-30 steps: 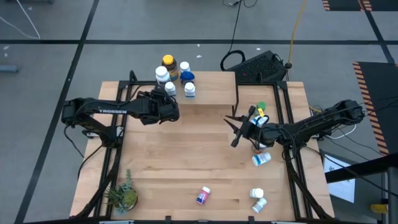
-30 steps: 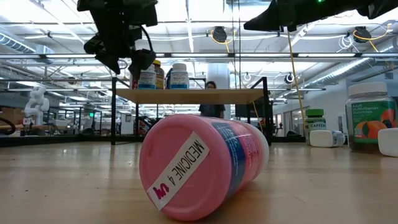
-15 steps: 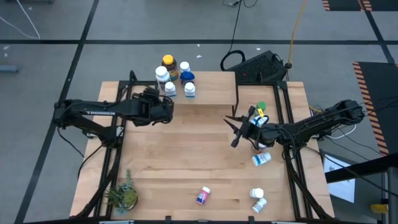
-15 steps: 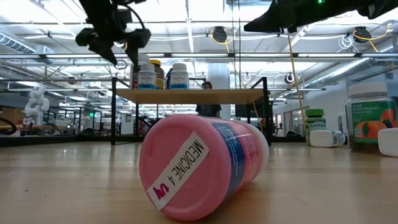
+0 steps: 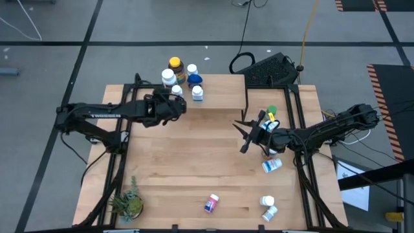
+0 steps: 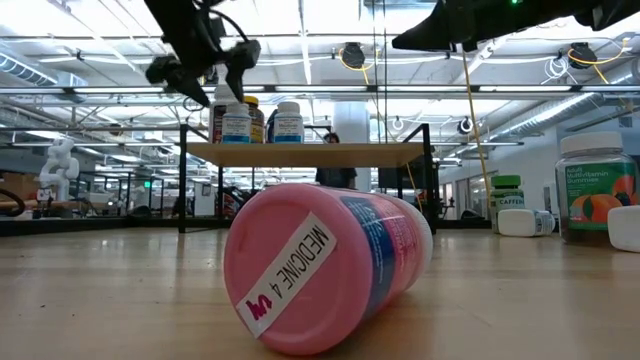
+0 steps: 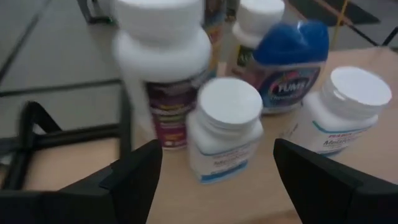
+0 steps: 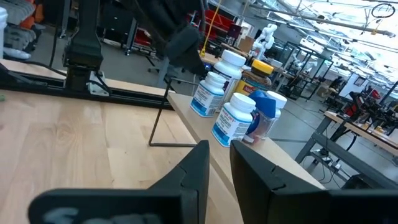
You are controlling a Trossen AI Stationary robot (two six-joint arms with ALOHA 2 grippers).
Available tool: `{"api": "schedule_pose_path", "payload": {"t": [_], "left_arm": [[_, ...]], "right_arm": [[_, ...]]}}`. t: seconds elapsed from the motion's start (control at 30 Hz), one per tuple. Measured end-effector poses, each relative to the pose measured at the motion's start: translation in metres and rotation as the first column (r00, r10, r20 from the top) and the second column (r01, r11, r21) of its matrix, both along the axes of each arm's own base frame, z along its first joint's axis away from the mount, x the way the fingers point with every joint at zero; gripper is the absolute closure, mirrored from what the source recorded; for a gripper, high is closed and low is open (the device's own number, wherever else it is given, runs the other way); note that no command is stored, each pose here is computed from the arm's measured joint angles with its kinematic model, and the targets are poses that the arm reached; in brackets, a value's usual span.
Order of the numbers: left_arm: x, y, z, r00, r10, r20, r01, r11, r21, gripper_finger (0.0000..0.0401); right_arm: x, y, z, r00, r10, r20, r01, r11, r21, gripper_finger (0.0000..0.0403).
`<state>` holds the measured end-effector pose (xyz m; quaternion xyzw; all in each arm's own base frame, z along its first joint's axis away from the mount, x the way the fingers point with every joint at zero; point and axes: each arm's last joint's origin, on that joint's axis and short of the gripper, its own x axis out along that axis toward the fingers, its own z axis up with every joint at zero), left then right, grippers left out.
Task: Pick and place medicine bottles onto shelf by color
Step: Adjust the white medicine bottles on the shelf
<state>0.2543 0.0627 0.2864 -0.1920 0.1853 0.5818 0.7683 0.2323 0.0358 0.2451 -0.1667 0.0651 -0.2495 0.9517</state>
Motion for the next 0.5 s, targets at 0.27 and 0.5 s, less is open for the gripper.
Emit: {"api": "schedule_pose_path", "payload": {"t": [0.27,0.5], "left_arm": [[0.017,0.015,-0.02,1.0,0.0,-0.028,-0.001,0.999,-0.052,0.0091],[0.017,0.019,-0.024,0.998,0.048,-0.041,-0.049,0.998,-0.025,0.0091]], "right_arm": [[0.0,0.0,0.001,1.0,0.0,0.003,0.0,1.0,-0.006,0.0344],[0.0,0.0,0.001,1.0,0.001,-0.003,-0.001,1.0,-0.018,0.0344]]}}
